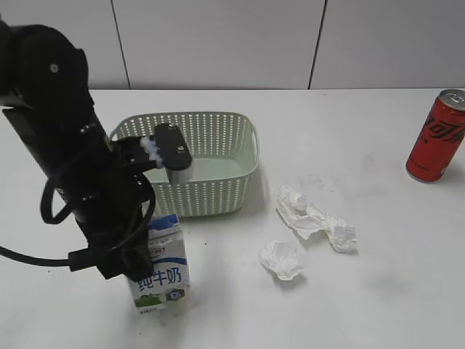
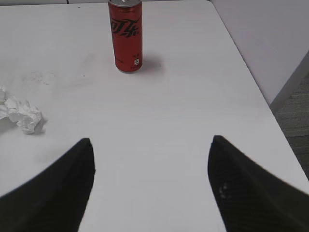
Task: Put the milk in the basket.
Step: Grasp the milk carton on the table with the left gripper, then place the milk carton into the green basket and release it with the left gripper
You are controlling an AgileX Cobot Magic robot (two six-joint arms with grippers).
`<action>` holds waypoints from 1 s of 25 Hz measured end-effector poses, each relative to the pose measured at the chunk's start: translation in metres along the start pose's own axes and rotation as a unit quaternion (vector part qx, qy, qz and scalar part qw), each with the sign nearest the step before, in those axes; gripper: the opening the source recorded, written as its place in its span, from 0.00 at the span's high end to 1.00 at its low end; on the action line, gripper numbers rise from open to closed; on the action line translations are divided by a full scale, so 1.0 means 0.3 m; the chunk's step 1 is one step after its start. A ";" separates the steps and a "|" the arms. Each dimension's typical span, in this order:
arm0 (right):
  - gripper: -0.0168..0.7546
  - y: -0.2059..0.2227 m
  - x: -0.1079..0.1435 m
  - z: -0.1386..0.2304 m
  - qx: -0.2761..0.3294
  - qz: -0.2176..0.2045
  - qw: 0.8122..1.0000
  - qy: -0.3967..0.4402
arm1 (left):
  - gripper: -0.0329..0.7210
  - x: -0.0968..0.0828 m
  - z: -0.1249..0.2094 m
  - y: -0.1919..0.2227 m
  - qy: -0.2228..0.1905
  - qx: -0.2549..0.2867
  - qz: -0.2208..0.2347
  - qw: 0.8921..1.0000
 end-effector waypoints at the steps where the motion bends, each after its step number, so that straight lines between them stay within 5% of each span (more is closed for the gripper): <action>1: 0.22 0.000 0.000 0.000 0.000 0.000 1.000 0.000 | 0.52 -0.012 -0.003 -0.021 0.002 -0.004 0.001 1.000; 5: 0.22 0.000 0.000 0.000 0.000 0.000 1.000 0.000 | 0.52 -0.041 -0.033 -0.137 0.003 -0.036 -0.024 0.999; 9: 0.22 0.000 0.000 0.000 0.000 0.000 1.000 0.000 | 0.52 -0.006 -0.071 -0.295 0.007 -0.067 -0.106 0.992; 15: 0.22 0.000 0.000 0.000 0.000 0.000 1.000 0.000 | 0.52 0.188 -0.086 -0.467 0.010 -0.045 -0.248 0.968; 25: 0.22 0.000 0.000 0.000 0.000 0.000 1.000 0.000 | 0.52 0.500 -0.076 -0.299 -0.032 -0.008 -0.257 0.966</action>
Point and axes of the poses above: a point on each arm's last joint axis where the gripper is mounted, y pointing out along that axis toward the gripper, x along the wrist's bending axis when the last joint is at zero, z = x × y, the point moved 9 cm from there along y, pointing out along that axis toward the gripper, and after that the axes turned 6 degrees about y, right-handed, at the moved point
